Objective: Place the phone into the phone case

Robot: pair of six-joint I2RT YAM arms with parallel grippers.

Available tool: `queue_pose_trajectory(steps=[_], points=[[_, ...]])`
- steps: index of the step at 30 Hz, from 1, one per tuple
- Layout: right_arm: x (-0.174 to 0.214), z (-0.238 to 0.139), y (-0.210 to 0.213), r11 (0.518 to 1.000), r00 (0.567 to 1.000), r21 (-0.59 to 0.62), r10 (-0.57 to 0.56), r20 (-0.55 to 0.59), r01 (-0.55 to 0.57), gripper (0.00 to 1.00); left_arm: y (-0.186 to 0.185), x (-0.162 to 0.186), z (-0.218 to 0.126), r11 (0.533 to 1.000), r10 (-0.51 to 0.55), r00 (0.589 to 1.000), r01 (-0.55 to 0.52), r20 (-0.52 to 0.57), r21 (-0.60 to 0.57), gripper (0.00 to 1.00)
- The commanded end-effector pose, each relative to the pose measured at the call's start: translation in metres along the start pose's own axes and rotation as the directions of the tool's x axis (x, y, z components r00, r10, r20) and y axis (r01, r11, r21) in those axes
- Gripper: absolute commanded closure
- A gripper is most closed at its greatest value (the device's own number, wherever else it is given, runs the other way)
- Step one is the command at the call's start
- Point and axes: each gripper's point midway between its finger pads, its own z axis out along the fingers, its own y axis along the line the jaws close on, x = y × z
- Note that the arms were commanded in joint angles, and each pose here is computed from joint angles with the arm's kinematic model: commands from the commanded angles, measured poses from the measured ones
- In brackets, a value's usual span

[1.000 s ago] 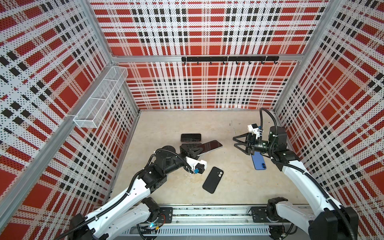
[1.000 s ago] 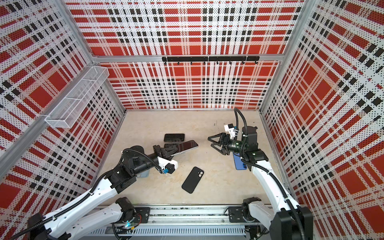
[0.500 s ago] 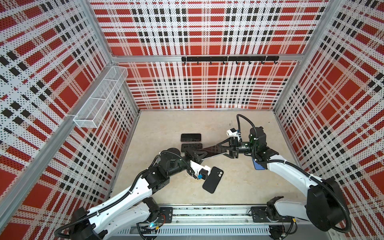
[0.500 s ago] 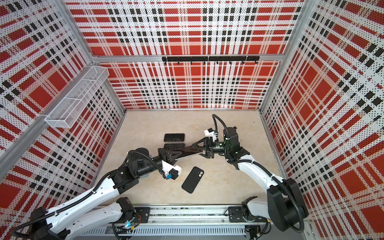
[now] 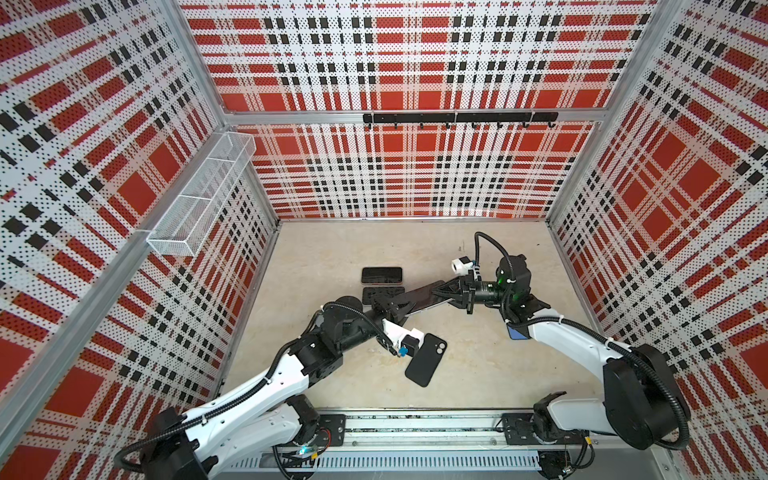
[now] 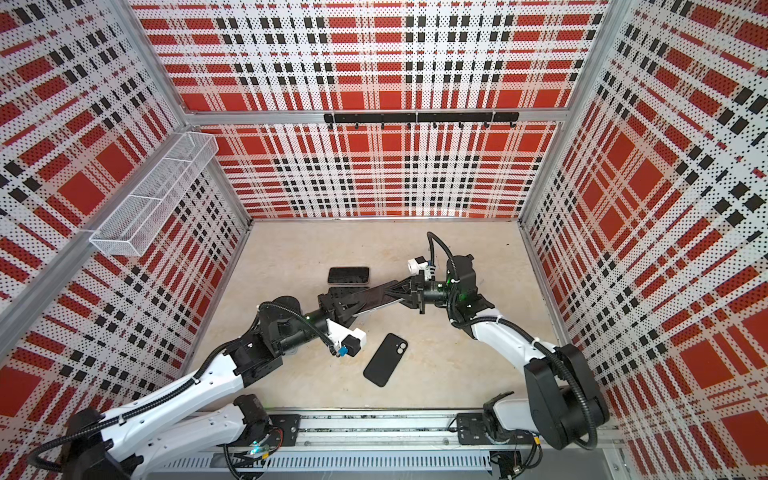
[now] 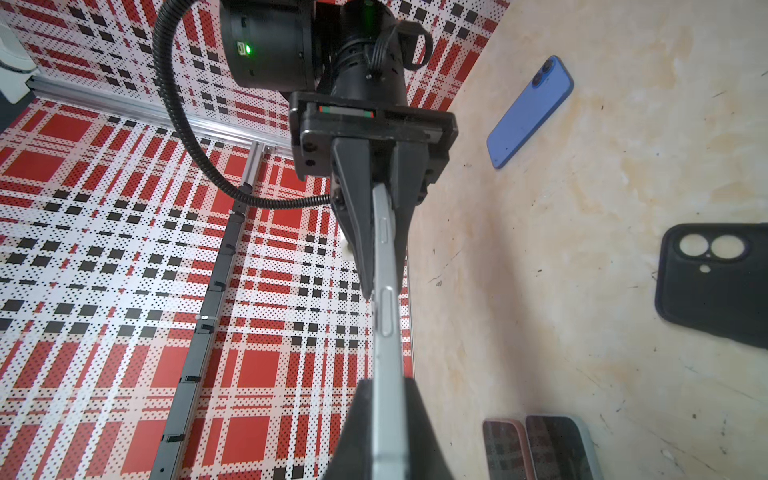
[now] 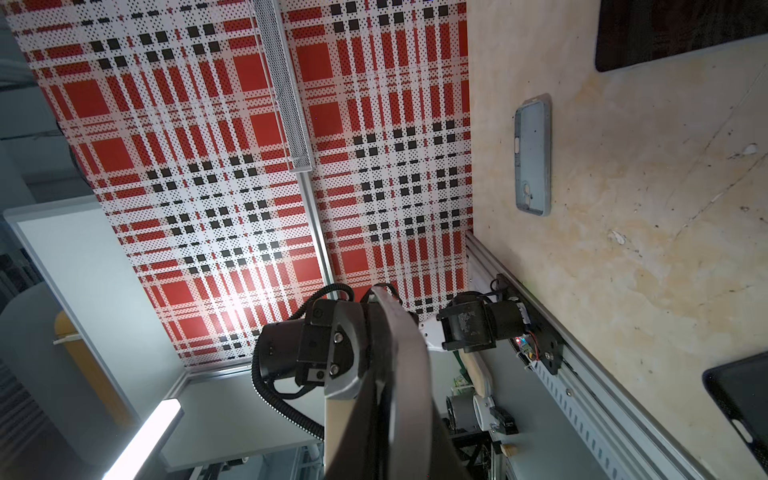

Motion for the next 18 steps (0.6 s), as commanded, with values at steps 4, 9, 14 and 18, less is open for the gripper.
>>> queue_pose_trajectory(steps=[4, 9, 14, 18], points=[[-0.012, 0.001, 0.021, 0.986, 0.988, -0.074, -0.142, 0.061, 0.147, 1.00, 0.028, 0.009, -0.004, 0.994, 0.043, 0.998, -0.048, -0.050, -0.095, 0.64], [-0.039, -0.023, 0.055, 0.963, 0.964, -0.179, -0.162, 0.209, 0.201, 1.00, 0.036, 0.012, -0.016, 0.991, -0.043, 0.996, 0.033, -0.077, -0.127, 0.01], [-0.062, -0.052, 0.072, 0.947, 0.920, -0.170, -0.205, 0.334, 0.272, 1.00, 0.039, 0.008, -0.041, 0.973, -0.172, 0.983, 0.161, -0.059, -0.163, 0.01], [-0.068, -0.063, 0.058, 0.954, 0.884, 0.005, -0.280, 0.374, 0.300, 1.00, 0.062, 0.002, -0.072, 0.785, -0.572, 0.818, 0.569, 0.068, -0.245, 0.01]])
